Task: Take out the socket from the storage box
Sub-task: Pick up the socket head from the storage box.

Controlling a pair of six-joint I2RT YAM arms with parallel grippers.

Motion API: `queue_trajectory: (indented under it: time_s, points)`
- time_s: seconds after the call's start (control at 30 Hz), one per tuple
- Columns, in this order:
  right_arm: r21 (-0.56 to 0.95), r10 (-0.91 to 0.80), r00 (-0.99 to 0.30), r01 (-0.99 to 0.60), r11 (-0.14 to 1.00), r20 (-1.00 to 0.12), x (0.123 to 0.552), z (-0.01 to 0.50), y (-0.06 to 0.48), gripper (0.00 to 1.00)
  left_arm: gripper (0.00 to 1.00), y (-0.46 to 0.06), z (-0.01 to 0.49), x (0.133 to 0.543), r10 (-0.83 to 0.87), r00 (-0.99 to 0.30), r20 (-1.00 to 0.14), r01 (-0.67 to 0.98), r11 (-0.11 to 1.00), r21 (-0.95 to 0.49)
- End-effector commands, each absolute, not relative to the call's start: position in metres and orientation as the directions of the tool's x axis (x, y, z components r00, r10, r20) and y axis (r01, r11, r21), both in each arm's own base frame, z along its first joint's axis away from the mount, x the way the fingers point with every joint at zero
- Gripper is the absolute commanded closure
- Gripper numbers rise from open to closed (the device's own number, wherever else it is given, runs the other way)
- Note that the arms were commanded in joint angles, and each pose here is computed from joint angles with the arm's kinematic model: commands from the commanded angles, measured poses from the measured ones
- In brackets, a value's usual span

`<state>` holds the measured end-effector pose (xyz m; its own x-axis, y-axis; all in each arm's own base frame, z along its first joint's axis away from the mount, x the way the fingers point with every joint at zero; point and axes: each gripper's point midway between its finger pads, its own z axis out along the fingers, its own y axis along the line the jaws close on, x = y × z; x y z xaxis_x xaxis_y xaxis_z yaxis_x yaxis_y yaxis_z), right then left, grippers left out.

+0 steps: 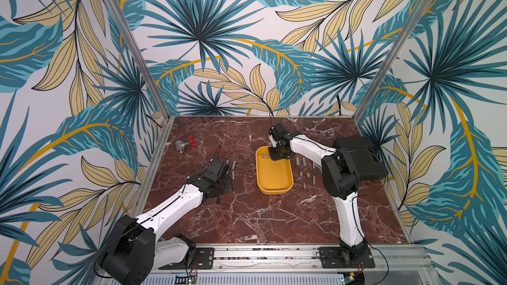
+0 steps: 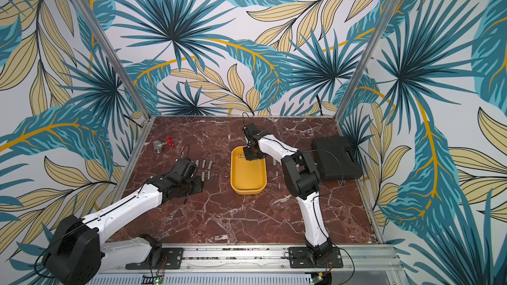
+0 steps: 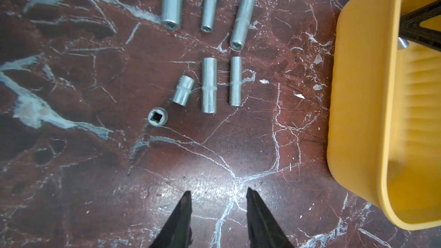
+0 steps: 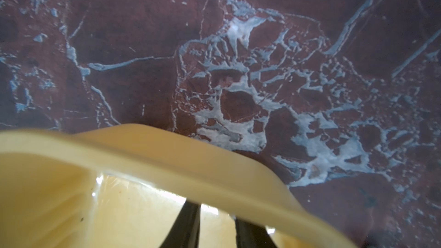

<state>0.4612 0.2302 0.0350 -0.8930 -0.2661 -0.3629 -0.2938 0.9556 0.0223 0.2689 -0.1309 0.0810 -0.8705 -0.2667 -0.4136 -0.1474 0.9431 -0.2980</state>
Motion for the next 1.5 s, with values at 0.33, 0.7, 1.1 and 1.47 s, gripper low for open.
queue_trajectory:
  time_s: [0.33,0.7,1.1,1.47]
  points:
    - [0.058,-0.300,-0.917,-0.326,0.944,-0.264,0.437,0.004,0.236,0.87,0.59,-0.131,0.080,0.270,-0.276,-0.860,-0.429,-0.150,0.940,-0.305]
    - [0.143,-0.239,-0.892,-0.313,0.939,-0.385,0.442,0.071,0.248,0.94,0.58,-0.133,0.082,0.272,-0.250,-0.864,-0.436,-0.126,0.948,-0.293]
    - [0.188,-0.143,-0.831,-0.284,0.940,-0.538,0.421,0.170,0.224,0.94,0.58,-0.136,0.089,0.283,-0.219,-0.866,-0.449,-0.105,0.959,-0.265]
    - [0.169,0.000,-0.880,-0.092,0.981,-0.474,0.346,0.138,0.132,0.93,0.58,-0.144,0.086,0.290,-0.209,-0.872,-0.442,-0.085,0.955,-0.283]
